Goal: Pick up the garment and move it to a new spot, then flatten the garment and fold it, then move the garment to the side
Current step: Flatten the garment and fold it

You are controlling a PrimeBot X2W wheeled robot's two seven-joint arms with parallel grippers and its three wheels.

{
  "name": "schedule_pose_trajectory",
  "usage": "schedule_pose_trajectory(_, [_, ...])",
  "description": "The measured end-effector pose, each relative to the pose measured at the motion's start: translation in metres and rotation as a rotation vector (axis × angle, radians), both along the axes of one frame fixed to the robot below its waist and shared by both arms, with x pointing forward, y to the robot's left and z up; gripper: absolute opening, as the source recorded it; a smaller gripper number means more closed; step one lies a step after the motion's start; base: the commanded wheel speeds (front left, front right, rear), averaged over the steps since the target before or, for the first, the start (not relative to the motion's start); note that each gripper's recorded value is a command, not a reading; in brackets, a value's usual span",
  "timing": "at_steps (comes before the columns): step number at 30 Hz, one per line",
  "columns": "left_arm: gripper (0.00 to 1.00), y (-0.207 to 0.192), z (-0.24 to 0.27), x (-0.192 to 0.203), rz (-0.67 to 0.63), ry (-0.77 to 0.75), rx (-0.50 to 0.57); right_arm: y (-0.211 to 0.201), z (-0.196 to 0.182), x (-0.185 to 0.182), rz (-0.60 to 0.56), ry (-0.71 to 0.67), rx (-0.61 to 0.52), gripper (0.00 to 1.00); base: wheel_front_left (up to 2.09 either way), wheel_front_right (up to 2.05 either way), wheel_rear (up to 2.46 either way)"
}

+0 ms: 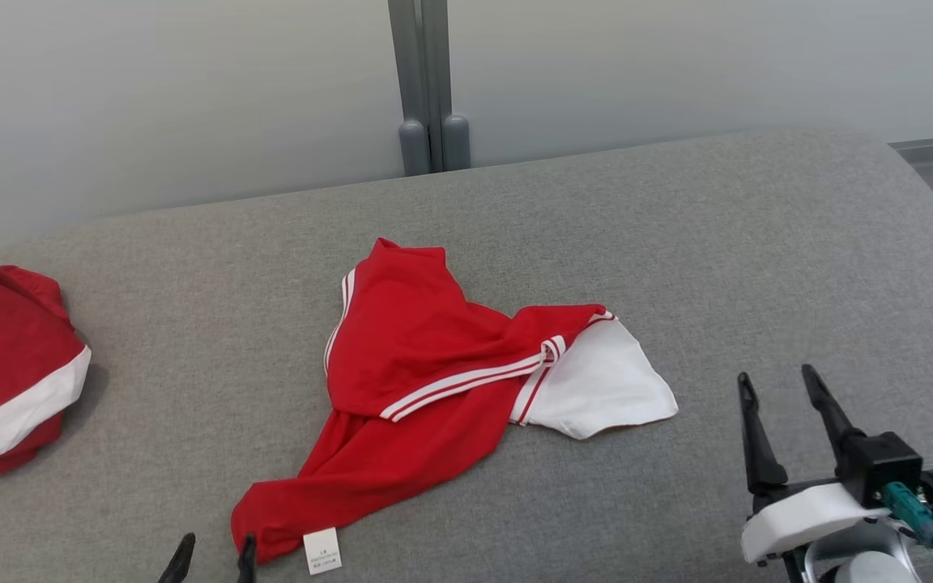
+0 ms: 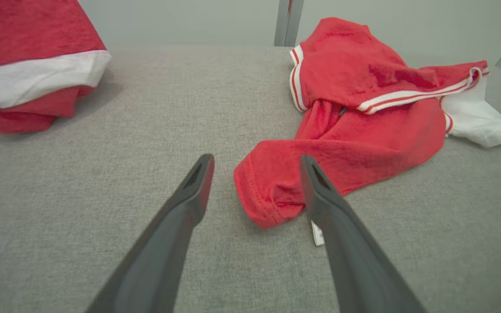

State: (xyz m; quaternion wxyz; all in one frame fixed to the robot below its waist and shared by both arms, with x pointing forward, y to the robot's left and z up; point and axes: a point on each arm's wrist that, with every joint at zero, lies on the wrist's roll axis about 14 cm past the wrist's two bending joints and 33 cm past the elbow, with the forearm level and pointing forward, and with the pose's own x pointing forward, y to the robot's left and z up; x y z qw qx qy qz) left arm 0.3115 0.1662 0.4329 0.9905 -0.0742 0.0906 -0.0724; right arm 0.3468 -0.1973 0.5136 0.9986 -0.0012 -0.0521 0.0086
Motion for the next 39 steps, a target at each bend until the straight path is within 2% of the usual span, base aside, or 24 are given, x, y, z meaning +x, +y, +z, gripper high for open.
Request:
schedule_pose_trajectory(5, [1.00, -0.005, -0.024, -0.002, -0.022, 0.163, -0.019, 0.013, -0.026, 0.027, 0.042, 0.154, -0.025, 1.00, 0.00, 0.00, 0.00])
schedule_pose_trajectory(11, [1.00, -0.016, -0.044, -0.002, -0.079, 0.330, -0.034, 0.027, -0.071, 0.052, 0.094, 0.448, -0.122, 1.00, 0.00, 0.00, 0.00])
schedule_pose_trajectory(14, [1.00, -0.022, -0.047, 0.001, -0.115, 0.377, -0.037, 0.033, -0.092, 0.056, 0.117, 0.559, -0.131, 1.00, 0.00, 0.00, 0.00])
schedule_pose_trajectory(21, [1.00, -0.021, -0.052, 0.008, -0.128, 0.420, -0.054, 0.037, -0.116, 0.070, 0.131, 0.654, -0.139, 1.00, 0.00, 0.00, 0.00])
schedule_pose_trajectory(28, [1.00, -0.018, -0.057, 0.007, -0.127, 0.438, -0.048, 0.044, -0.129, 0.073, 0.152, 0.679, -0.129, 1.00, 0.00, 0.00, 0.00])
schedule_pose_trajectory(29, [0.89, -0.018, -0.057, 0.007, -0.130, 0.438, -0.047, 0.045, -0.131, 0.072, 0.154, 0.682, -0.128, 1.00, 0.00, 0.00, 0.00])
schedule_pose_trajectory(31, [0.75, -0.019, -0.057, 0.006, -0.130, 0.438, -0.047, 0.045, -0.132, 0.072, 0.155, 0.686, -0.125, 1.00, 0.00, 0.00, 0.00])
schedule_pose_trajectory(32, [0.64, -0.019, -0.058, 0.006, -0.131, 0.440, -0.047, 0.045, -0.134, 0.072, 0.157, 0.689, -0.124, 1.00, 0.00, 0.00, 0.00])
schedule_pose_trajectory(33, [0.58, -0.019, -0.058, 0.006, -0.132, 0.440, -0.046, 0.046, -0.135, 0.072, 0.158, 0.692, -0.121, 1.00, 0.00, 0.00, 0.00])
schedule_pose_trajectory(34, [0.58, -0.019, -0.058, 0.007, -0.132, 0.435, -0.046, 0.046, -0.135, 0.072, 0.159, 0.692, -0.120, 1.00, 0.00, 0.00, 0.00])
schedule_pose_trajectory(35, [0.50, -0.019, -0.058, 0.008, -0.134, 0.434, -0.045, 0.047, -0.135, 0.074, 0.161, 0.693, -0.119, 1.00, 0.00, 0.00, 0.00])
schedule_pose_trajectory(36, [0.46, -0.020, -0.058, 0.010, -0.137, 0.433, -0.045, 0.048, -0.136, 0.075, 0.164, 0.696, -0.116, 1.00, 0.00, 0.00, 0.00])
schedule_pose_trajectory(38, [0.42, -0.022, -0.058, 0.012, -0.142, 0.429, -0.045, 0.050, -0.139, 0.075, 0.167, 0.706, -0.099, 1.00, 0.00, 0.00, 0.00])
schedule_pose_trajectory(39, [0.35, -0.022, -0.059, 0.012, -0.145, 0.430, -0.043, 0.050, -0.140, 0.075, 0.170, 0.711, -0.096, 0.84, 0.00, 0.00, 0.00])
